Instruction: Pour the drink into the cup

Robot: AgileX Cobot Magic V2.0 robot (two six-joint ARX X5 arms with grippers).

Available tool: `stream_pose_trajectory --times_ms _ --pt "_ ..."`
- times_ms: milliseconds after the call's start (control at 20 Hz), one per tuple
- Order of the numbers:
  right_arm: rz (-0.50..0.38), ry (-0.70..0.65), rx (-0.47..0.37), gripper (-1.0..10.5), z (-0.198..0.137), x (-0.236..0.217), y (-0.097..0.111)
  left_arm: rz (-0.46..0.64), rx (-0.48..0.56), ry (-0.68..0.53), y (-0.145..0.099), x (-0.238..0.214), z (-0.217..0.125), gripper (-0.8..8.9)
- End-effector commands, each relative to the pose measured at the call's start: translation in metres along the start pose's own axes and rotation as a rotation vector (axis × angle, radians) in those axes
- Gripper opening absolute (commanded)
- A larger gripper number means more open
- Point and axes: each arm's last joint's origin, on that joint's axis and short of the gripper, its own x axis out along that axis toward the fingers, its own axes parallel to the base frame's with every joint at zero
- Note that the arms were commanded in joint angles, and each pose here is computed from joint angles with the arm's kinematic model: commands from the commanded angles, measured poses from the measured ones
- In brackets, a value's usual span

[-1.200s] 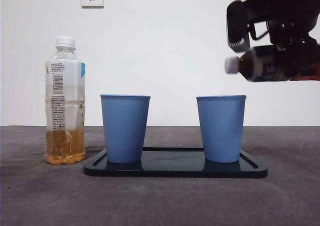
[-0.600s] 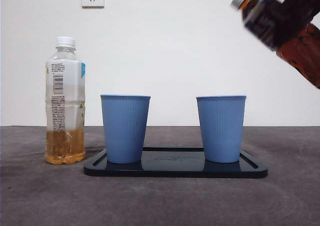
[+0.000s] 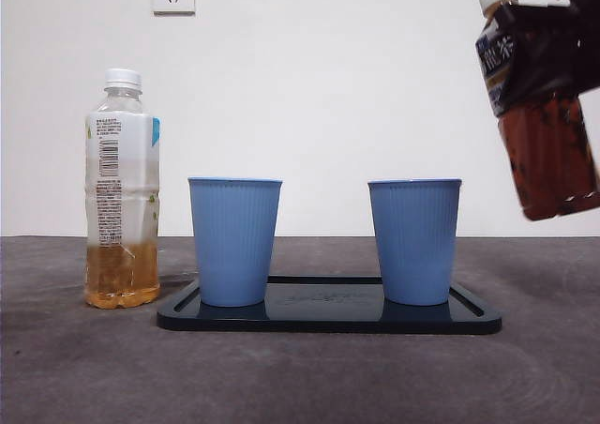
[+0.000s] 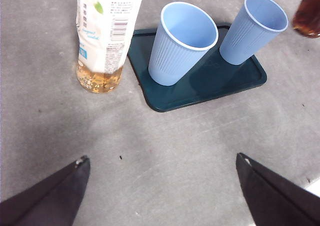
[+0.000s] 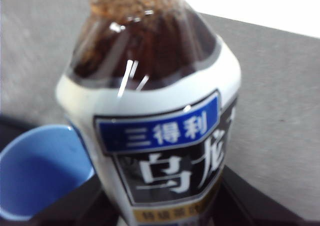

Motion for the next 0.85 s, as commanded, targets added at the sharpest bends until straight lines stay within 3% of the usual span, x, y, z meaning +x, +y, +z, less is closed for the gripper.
stream_pose_trajectory --times_ms 50,400,850 --pt "0.026 -0.160 0.093 1.4 0.009 0.000 -0.002 -0.007 0.012 -0.026 -0.002 -0.004 0.005 4.69" --pt "0.042 -0.168 0.139 1.4 -0.030 0.025 -0.008 -0.007 0.012 -0.026 -0.002 -0.004 0.005 4.69" --pt "0.063 -0.137 0.125 1.4 -0.045 0.055 -0.007 -0.007 0.012 -0.027 -0.002 -0.004 0.005 4.69"
